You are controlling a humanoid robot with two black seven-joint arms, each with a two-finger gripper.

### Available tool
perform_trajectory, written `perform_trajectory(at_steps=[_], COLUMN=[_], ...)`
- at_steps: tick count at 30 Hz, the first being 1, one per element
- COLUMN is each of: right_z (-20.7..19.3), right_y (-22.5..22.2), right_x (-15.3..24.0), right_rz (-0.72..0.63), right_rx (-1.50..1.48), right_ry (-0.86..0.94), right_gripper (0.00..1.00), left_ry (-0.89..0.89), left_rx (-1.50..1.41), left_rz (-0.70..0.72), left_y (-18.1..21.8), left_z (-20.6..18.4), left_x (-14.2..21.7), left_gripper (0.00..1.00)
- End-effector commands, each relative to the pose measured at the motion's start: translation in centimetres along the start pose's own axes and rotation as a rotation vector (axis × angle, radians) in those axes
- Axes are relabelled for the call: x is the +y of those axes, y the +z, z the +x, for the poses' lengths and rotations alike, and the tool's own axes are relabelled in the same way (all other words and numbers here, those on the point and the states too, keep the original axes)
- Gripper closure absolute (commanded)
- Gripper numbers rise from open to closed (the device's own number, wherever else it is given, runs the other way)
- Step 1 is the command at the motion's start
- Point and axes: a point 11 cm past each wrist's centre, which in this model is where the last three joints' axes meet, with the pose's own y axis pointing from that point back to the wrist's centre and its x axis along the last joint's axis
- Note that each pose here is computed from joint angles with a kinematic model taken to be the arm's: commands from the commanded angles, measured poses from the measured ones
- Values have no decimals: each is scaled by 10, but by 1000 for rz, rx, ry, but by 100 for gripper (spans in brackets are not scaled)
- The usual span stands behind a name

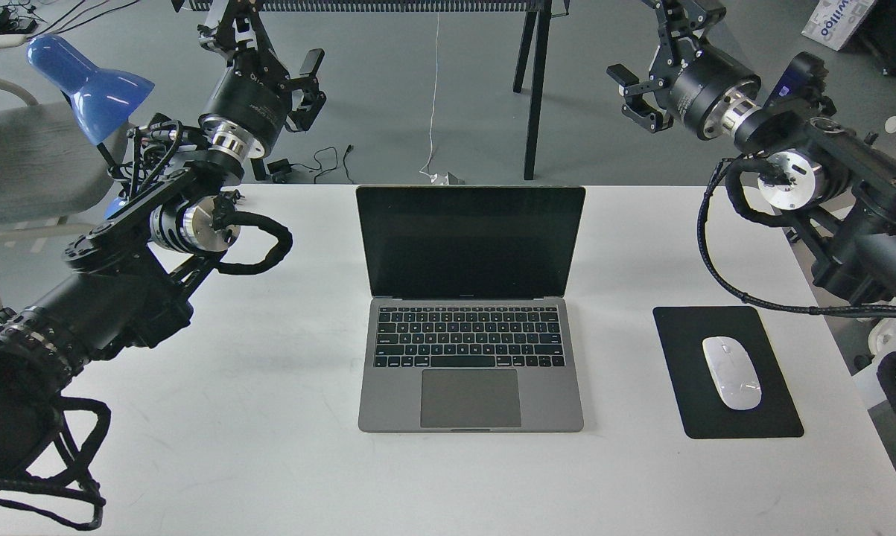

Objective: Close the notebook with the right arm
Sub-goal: 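Raise the right arm and swing the right gripper toward the laptop, then move the right gripper over the laptop screen's top edge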

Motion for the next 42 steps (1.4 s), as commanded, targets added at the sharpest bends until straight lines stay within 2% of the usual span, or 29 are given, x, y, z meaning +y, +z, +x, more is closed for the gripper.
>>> perform_trajectory(at_steps=[1, 8, 13, 26, 42], right_z=[-5, -30, -60, -49, -60], right_y=[-4, 7, 33, 57, 78], right_x=[-16, -45, -59, -48, -40], right_rz=[-59, -130, -231, -366, -447], right_rx=[115, 217, 379, 608, 617], right_ry=[1, 4, -42, -81, -217], right_gripper=[0, 0, 0, 0, 0], left_ry=[0, 0, 0, 1, 1], left_rx=[0, 0, 0, 2, 2], left_rz=[0, 0, 0, -2, -2], left_y=[0, 0, 0, 0, 0], left_z=[0, 0, 0, 0, 0], left_x=[0, 0, 0, 0, 0], left_gripper=[0, 0, 0, 0, 0])
